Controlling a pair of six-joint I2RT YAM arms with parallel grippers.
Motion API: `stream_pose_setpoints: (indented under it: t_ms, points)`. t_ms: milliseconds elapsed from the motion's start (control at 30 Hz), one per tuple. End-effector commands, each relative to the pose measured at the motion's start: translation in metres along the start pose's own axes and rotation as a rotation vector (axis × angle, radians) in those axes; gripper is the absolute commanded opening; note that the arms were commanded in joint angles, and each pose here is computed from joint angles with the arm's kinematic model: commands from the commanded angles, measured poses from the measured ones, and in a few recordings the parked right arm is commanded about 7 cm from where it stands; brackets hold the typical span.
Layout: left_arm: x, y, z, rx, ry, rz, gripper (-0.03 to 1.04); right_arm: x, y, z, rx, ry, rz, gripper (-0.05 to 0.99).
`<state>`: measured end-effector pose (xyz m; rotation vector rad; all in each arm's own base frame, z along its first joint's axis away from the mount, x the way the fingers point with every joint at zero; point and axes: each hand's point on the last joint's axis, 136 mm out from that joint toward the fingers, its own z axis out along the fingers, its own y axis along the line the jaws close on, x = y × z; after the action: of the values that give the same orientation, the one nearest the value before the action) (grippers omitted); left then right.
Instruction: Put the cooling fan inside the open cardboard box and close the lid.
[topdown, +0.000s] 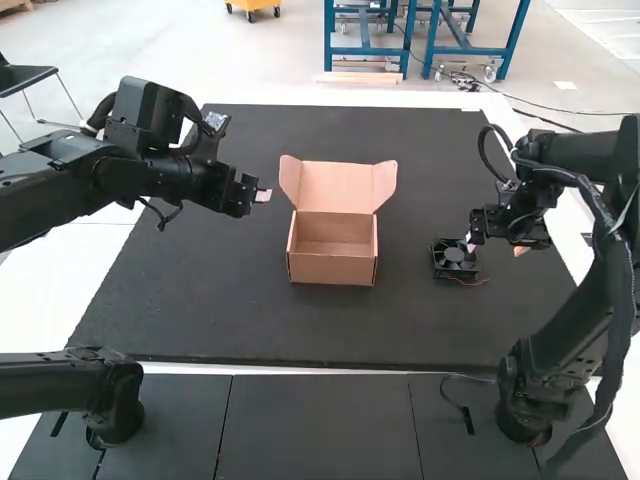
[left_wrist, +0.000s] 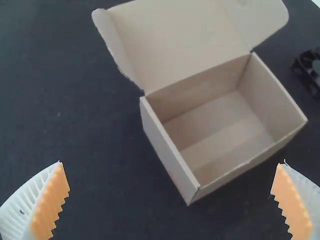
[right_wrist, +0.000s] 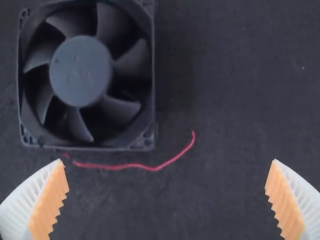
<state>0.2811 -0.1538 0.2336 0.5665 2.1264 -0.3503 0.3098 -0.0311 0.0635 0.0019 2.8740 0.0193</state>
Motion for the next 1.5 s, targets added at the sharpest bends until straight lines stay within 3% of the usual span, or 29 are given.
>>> stream_pose_setpoints:
  t_ms: [0,233,1467]
  points:
    - [-0.021,-0.001,-0.010,-0.004,-0.054,0.023,0.96,-0.019,0.003,-0.002,-0.009,-0.041,0.028,0.89]
    - [-0.024,-0.001,-0.012,-0.004,-0.059,0.023,0.96,-0.032,-0.003,0.010,0.019,-0.049,0.068,0.89]
    - [-0.031,-0.001,-0.012,-0.005,-0.083,0.029,0.96,-0.024,-0.019,0.057,0.094,0.080,0.064,0.89]
